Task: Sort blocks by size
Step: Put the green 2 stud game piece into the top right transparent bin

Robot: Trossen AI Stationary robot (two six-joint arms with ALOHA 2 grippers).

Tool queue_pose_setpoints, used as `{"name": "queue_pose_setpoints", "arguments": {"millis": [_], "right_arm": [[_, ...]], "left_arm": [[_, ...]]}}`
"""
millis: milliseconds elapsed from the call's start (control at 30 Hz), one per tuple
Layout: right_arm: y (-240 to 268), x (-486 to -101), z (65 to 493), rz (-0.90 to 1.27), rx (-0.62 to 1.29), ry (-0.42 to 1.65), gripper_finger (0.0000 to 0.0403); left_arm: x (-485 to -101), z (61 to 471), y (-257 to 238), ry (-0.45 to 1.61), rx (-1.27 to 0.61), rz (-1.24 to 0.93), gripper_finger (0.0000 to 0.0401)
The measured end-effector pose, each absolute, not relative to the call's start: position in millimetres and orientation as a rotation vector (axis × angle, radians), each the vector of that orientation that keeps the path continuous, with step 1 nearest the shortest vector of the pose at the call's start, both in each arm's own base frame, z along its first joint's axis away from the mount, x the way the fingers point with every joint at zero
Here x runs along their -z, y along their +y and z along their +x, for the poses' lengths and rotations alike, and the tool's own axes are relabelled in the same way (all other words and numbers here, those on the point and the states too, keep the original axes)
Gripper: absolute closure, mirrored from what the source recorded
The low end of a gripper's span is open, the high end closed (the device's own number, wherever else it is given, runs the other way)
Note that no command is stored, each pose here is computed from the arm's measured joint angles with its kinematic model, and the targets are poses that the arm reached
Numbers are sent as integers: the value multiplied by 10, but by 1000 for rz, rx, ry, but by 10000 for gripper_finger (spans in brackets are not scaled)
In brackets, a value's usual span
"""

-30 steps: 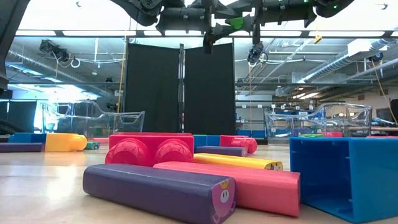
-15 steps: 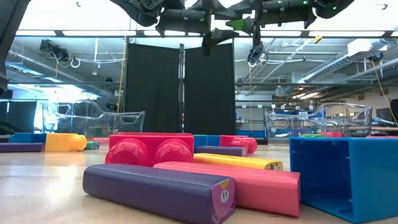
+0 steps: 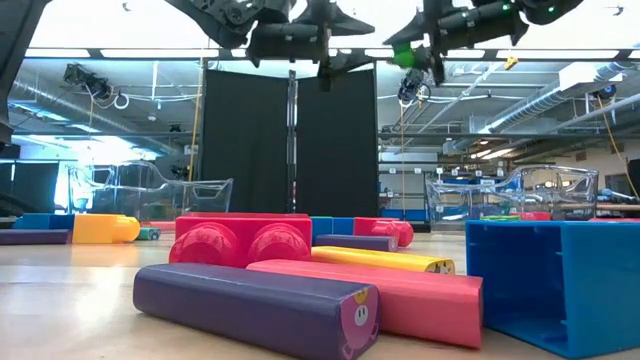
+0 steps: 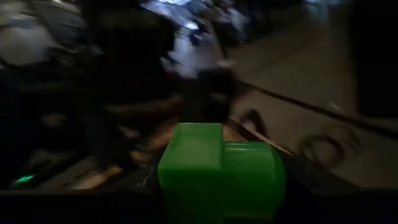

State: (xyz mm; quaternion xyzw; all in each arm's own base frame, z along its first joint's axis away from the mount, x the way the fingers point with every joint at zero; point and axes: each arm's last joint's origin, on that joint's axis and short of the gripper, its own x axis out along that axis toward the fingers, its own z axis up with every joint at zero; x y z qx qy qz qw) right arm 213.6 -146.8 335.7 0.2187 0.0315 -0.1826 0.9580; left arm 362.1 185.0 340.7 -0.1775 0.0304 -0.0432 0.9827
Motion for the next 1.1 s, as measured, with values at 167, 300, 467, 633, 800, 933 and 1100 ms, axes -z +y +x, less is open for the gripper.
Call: {"name": "queue_pose_setpoints", "arguments": {"millis": [167,300,467,633,800,933,1100], "right_arm": [[-1575,-3203,1964,517,598,200,222],[-1668,-3065,1838,598,749,301,219],[-1781,-2875,1654,743,911,433,222],[-1877,-2605,1580,868,997,621,222],[-1955,-2349,1627,938,1018,770,220],[-1999,-2177,1664,977,1027,863,219],[-2012,-2020,1675,1014,1034,970,212]], "left_arm": [[-3385,3454,2068,107,57,-408,112],[-3367,3305,2126,196,-11,-361,112],[-3384,3128,2070,334,-152,-271,112],[-3374,3073,2051,391,-208,-253,112],[-3367,3069,2055,400,-231,-252,112],[-3369,3069,2057,398,-234,-250,112],[-3364,3067,2056,403,-235,-253,112]]}}
